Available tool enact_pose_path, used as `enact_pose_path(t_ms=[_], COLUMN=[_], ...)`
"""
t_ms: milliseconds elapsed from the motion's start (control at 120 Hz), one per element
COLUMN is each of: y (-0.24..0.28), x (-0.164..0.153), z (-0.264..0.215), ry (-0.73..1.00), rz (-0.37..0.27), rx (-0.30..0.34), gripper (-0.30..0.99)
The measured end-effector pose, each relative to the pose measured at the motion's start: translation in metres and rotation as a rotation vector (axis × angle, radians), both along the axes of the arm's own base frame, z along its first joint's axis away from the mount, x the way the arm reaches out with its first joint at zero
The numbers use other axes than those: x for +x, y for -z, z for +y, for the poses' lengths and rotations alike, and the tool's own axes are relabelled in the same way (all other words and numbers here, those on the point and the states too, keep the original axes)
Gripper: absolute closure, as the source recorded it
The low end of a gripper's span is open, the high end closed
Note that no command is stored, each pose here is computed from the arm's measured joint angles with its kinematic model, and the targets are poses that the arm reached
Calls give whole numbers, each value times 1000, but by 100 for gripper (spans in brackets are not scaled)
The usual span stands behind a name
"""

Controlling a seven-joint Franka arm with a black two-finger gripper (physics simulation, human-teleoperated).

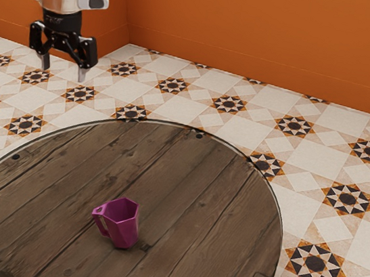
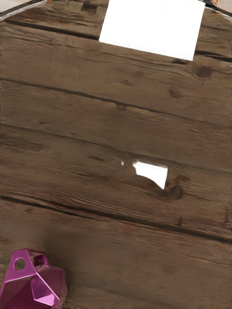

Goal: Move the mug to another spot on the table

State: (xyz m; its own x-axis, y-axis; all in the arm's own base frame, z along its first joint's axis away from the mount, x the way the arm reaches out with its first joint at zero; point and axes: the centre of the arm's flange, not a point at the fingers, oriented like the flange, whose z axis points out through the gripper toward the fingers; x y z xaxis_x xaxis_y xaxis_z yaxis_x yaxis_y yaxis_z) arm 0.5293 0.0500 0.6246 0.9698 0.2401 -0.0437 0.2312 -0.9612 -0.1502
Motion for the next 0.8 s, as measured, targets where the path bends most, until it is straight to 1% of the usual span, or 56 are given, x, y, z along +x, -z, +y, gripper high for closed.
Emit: enact_pose_path(t_ms=[100,217,283,342,467,533,600,692,800], y=[2,9,17,34,87,114,134,168,187], x=[-1,-6,-12,-20,-49,-57,-60,-66,-68], z=[-3,1,6,7,11,10,6,-8,-18], ry=[-14,-33,-97,-191,-471,-620,-753,-905,-1071], rz=[4,-2,-12,-2,55,68,69,81,68], rx=[1,25,31,13,-86,-116,-125,-116,-106], gripper=[0,0,0,0,0,0,0,0,0])
